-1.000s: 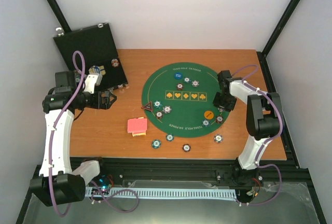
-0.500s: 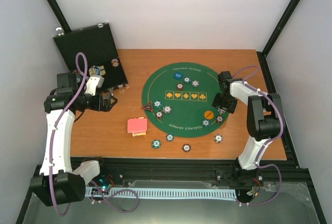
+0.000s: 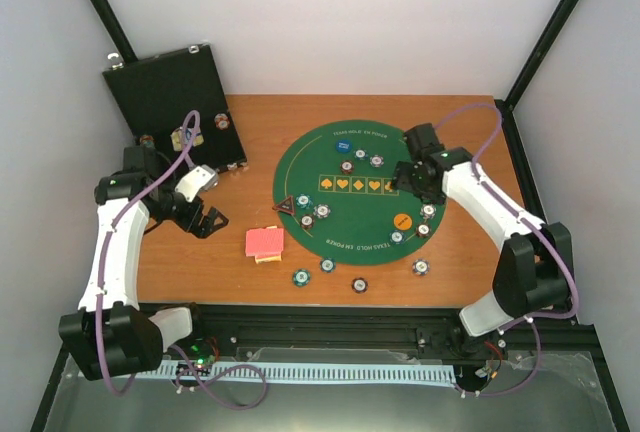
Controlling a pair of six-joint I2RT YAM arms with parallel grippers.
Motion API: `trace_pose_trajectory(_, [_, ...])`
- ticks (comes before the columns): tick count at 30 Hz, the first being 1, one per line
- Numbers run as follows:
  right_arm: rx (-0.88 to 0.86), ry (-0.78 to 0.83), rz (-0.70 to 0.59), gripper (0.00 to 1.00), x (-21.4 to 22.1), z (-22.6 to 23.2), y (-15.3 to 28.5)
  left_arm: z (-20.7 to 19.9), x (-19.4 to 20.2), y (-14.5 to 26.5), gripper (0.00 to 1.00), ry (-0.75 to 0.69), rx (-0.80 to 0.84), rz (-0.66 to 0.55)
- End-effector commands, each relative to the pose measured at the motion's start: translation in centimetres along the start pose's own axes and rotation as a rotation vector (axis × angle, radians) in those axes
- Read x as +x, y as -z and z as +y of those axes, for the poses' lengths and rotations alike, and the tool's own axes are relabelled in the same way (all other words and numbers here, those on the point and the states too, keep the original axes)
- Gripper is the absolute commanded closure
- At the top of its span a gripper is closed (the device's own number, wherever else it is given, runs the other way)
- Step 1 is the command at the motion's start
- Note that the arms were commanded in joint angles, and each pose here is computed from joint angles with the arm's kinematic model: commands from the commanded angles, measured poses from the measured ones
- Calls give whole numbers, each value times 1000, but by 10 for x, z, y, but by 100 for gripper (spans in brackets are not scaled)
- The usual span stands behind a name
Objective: Distribute texas hold em gaming equipment
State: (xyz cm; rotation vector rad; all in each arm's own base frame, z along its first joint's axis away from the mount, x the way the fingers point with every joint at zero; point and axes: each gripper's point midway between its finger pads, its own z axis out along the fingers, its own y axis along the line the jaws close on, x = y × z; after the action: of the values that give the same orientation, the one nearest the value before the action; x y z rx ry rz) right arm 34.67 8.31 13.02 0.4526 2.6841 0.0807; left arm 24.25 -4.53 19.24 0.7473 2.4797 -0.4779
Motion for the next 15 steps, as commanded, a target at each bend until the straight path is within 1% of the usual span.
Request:
trace_pose_trajectory(1, [-122, 82, -20, 11, 23, 58, 20, -20, 14, -1, 0, -194, 103, 25])
trace_pose_trajectory(4, [-267, 137, 6, 10, 44, 99, 32, -27, 19, -6, 0, -272, 147, 21])
trace_pose_trajectory(7, [-377, 154, 22, 10, 58, 119, 43, -26, 21, -15, 0, -311, 161, 37])
trace_pose_trajectory(11, [-503, 150, 47, 12, 73, 127, 58, -29, 29, -34, 0, -348, 192, 100])
trace_pose_trajectory(15, [-509, 133, 48, 13, 84, 117, 59, -28, 36, -52, 0, -394, 167, 104])
